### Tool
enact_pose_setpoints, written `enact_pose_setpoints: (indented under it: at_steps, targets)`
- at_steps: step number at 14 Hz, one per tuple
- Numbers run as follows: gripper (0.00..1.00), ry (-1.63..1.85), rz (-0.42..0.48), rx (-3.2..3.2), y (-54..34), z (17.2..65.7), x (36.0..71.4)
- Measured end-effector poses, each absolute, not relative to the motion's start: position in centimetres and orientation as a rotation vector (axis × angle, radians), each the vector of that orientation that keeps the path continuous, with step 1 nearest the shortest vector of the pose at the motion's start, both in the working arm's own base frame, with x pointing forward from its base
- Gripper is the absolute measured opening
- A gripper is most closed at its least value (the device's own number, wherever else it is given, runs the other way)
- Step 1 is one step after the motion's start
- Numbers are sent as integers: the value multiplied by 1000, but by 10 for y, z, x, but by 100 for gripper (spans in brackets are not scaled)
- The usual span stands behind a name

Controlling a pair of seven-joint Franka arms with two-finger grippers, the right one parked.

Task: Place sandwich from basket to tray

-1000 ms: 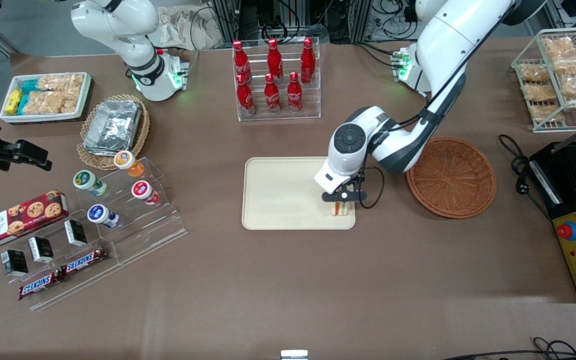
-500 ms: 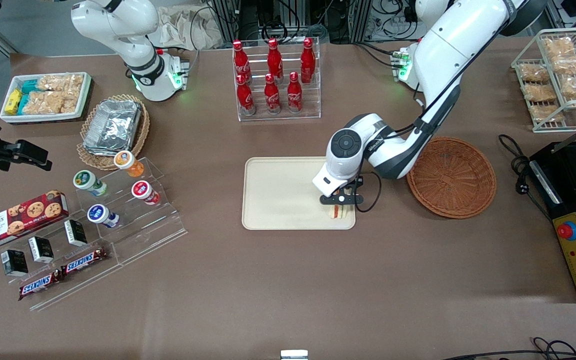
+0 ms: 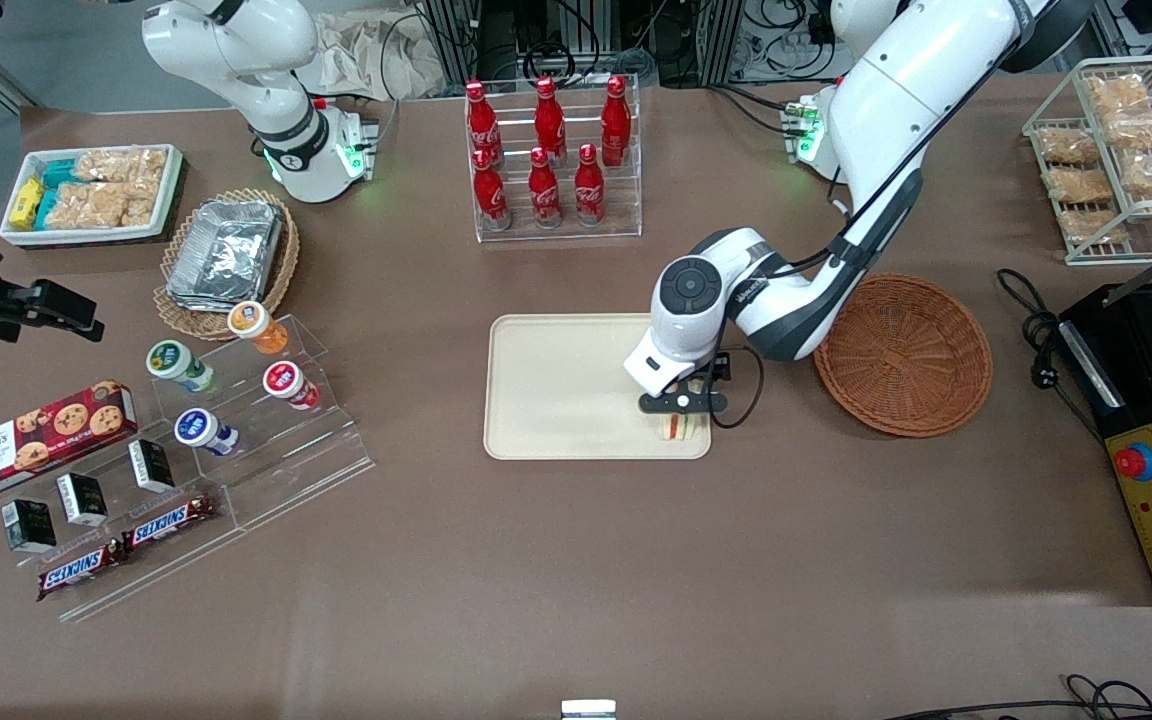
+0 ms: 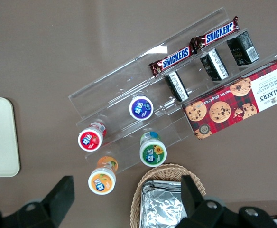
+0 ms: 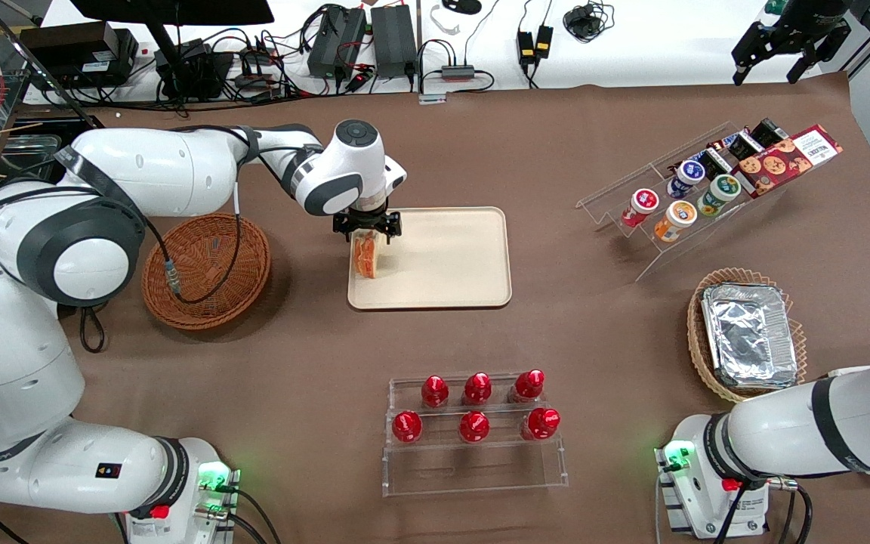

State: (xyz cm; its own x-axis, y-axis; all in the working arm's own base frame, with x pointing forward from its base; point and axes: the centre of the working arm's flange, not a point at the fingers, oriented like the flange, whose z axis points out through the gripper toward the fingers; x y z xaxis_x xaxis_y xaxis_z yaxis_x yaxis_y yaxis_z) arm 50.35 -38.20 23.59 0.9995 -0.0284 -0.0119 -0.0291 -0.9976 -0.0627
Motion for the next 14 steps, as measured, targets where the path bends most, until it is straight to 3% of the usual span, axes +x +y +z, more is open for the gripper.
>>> enact_pose_setpoints:
  at_steps: [3,9,14]
  targets:
    - [100,-67,8,-3080,-387,291,526]
    - [100,-336,-1,-3129,-368,505,554]
    - [100,-547,-107,-3163,-289,612,566]
